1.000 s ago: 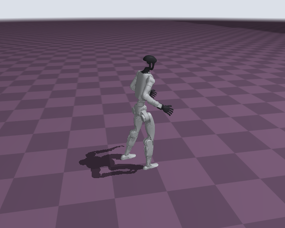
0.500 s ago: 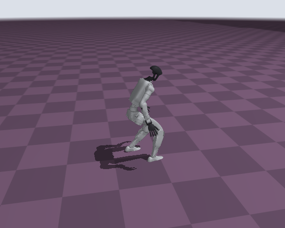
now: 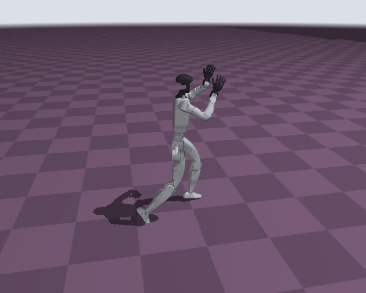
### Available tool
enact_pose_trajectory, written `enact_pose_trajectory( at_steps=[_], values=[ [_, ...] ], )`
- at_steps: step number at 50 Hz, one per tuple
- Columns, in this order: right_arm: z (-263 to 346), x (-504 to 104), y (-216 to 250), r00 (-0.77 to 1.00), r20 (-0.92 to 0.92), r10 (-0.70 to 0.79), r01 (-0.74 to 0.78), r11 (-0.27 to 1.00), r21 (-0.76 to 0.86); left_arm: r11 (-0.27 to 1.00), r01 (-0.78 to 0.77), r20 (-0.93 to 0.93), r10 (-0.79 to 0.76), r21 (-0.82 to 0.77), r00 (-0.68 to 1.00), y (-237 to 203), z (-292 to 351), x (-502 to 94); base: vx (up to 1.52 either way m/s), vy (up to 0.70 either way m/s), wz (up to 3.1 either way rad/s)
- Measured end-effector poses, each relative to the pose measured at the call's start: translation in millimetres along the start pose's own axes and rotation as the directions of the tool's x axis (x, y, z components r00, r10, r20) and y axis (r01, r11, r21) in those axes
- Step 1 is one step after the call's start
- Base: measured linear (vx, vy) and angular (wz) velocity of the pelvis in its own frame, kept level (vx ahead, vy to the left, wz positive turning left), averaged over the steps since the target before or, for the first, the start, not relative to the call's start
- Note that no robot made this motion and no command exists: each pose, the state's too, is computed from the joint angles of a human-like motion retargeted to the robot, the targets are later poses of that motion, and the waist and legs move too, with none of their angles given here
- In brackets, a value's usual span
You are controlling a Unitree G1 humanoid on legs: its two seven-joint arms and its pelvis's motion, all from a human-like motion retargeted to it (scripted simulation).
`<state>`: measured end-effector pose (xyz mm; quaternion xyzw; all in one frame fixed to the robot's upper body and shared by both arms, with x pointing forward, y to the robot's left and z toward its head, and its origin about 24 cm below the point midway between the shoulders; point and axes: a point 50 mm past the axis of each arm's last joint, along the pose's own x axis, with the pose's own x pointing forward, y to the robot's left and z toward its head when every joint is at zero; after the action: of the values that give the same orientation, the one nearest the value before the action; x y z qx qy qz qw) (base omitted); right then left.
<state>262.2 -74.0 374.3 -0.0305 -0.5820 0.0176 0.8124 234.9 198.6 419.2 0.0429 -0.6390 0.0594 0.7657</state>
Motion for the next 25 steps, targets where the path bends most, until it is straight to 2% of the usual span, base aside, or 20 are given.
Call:
enact_pose_trajectory(
  at_steps=[3,5,8,10,12,13,15,17,19,21,23,25],
  values=[
    [-1.3,-20.9,-6.0,0.995,-0.029,0.096,-0.097,0.995,-0.026,1.0,0.014,-0.117,-0.013,0.001,0.993,24.4,-4.0,-50.0,-0.88,-0.09,-1.42],
    [8.1,-28.4,-9.7,0.989,0.011,0.149,-0.148,0.986,-0.072,0.998,-0.051,-0.155,0.057,0.045,0.986,48.6,5.2,-83.1,-0.96,-0.15,-1.55],
    [27.5,-33.9,-30.2,0.981,0.126,0.147,-0.114,0.965,-0.235,0.943,-0.288,-0.137,0.312,0.17,0.94,89.1,23.4,-128.2,-1.02,-0.35,-0.8],
    [31.2,-47.9,-48.6,0.982,0.17,0.085,-0.023,0.94,-0.339,0.827,-0.502,-0.138,0.545,0.254,0.827,109.2,26.4,-167.1,-1.0,-0.34,0.32],
    [9.5,-80.4,-69.1,0.998,0.058,-0.032,0.053,0.913,-0.405,0.686,-0.659,-0.256,0.727,0.307,0.637,107.6,2.6,-210.0,-0.86,-0.22,0.75],
    [-10.8,-104.1,-79.3,0.993,-0.08,-0.092,0.049,0.903,-0.426,0.641,-0.696,-0.361,0.764,0.325,0.535,98.5,-16.4,-231.0,-0.7,-0.19,0.94],
    [-52.6,-169.4,-96.0,0.875,-0.442,-0.197,-0.002,0.912,-0.41,0.616,-0.707,-0.575,0.736,0.349,0.357,69.5,-48.9,-271.9,-0.52,-0.18,0.98],
    [-72.6,-237.2,-103.3,0.661,-0.689,-0.297,0.031,0.928,-0.371,0.644,-0.675,-0.7,0.665,0.36,0.261,47.1,-59.3,-302.8,-0.31,-0.12,0.48],
    [-69.1,-283.6,-106.5,0.505,-0.766,-0.397,0.095,0.908,-0.408,0.694,-0.623,-0.754,0.61,0.36,0.244,38.0,-53.7,-320.4,-0.23,-0.07,-0.21],
    [-56.2,-303.0,-110.4,0.466,-0.767,-0.441,0.095,0.887,-0.452,0.766,-0.549,-0.785,0.548,0.334,0.288,36.2,-43.5,-326.5,-0.24,-0.05,-0.55],
    [-45.3,-301.5,-112.8,0.516,-0.764,-0.387,0.024,0.898,-0.44,0.838,-0.464,-0.812,0.469,0.286,0.347,35.4,-35.4,-326.9,-0.29,-0.05,-0.66],
    [-40.3,-288.5,-110.8,0.59,-0.76,-0.271,-0.078,0.918,-0.389,0.887,-0.397,-0.832,0.395,0.236,0.389,32.7,-31.4,-325.4,-0.33,-0.06,-0.67]
  ],
)
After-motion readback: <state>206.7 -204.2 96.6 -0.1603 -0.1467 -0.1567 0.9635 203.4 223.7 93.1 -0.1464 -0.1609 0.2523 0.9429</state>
